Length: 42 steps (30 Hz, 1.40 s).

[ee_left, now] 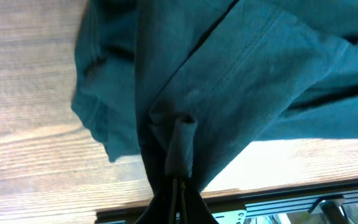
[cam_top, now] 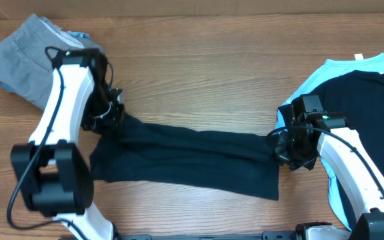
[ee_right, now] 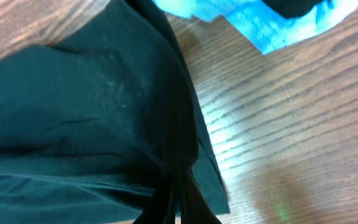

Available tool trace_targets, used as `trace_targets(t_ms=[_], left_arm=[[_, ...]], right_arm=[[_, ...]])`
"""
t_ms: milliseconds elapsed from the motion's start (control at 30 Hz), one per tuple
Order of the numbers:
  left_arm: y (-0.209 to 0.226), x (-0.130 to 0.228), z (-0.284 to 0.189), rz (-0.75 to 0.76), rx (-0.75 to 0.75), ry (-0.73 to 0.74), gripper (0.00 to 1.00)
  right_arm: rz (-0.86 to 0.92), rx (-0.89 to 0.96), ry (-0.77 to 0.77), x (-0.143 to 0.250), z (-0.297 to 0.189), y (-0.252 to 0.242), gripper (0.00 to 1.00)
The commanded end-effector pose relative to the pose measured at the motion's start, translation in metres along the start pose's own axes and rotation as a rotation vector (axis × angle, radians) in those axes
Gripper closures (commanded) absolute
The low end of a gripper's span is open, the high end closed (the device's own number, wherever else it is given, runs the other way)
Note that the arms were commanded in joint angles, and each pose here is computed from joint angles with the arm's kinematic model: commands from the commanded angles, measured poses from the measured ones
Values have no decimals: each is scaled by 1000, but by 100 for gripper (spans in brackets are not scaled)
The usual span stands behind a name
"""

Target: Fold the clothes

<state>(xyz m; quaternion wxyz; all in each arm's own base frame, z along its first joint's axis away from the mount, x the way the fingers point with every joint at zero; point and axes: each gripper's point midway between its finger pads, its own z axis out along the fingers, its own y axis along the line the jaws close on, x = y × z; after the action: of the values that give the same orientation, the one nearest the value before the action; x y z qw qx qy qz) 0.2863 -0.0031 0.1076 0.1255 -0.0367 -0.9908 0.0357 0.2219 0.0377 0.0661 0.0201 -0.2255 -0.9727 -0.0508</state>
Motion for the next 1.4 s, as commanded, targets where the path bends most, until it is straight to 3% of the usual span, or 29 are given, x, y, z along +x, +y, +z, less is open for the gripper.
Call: trace_targets(t_ms=[0, 200, 400, 433, 533, 567, 667, 800, 1000, 1100, 1167, 1233, 1300, 1333, 1367], left_arm=[[-1, 14, 15, -33, 20, 29, 96], [-1, 25, 35, -65, 23, 77, 96], [-3, 38, 34, -83, 26, 128, 94], [-3, 39, 34, -83, 27, 133, 92], [-4, 40, 34, -83, 36, 139, 86], [-4, 41, 34, -83, 35, 141, 89], [-5, 44, 33, -83, 36, 154, 93], [-4, 43, 33, -86, 36, 148, 81], [-4, 32, 19, -74, 36, 94, 83], [-8, 23, -6, -65, 45, -7, 82], [-12, 18, -30, -55, 60, -100, 81], [-15, 16, -56, -46, 58, -198, 76], [-17, 18, -85, -36, 50, -309, 64], [-18, 21, -103, -29, 44, -378, 46], [-19, 23, -110, -26, 42, -406, 19]], right_arm=[[-4, -9, -6, 0, -3, 0, 96], [-56, -9, 57, 16, 7, -4, 86], [-59, -23, 88, 23, 6, -3, 85], [-43, -20, 90, 24, 6, -3, 81], [-2, -11, 82, 22, 6, -5, 32], [11, -4, 64, 18, 7, -5, 30], [38, -13, 9, 4, 7, -3, 25], [74, -33, -22, -8, 7, -5, 21], [140, -43, 2, -21, 17, -19, 20], [62, -119, 45, -23, 27, -7, 7], [45, -124, 75, -22, 35, -5, 4], [51, -118, 117, -17, 43, -6, 6], [39, -117, 161, -9, 53, -8, 9], [44, -107, 181, -4, 60, -11, 12], [45, -105, 187, -2, 64, -12, 14]])
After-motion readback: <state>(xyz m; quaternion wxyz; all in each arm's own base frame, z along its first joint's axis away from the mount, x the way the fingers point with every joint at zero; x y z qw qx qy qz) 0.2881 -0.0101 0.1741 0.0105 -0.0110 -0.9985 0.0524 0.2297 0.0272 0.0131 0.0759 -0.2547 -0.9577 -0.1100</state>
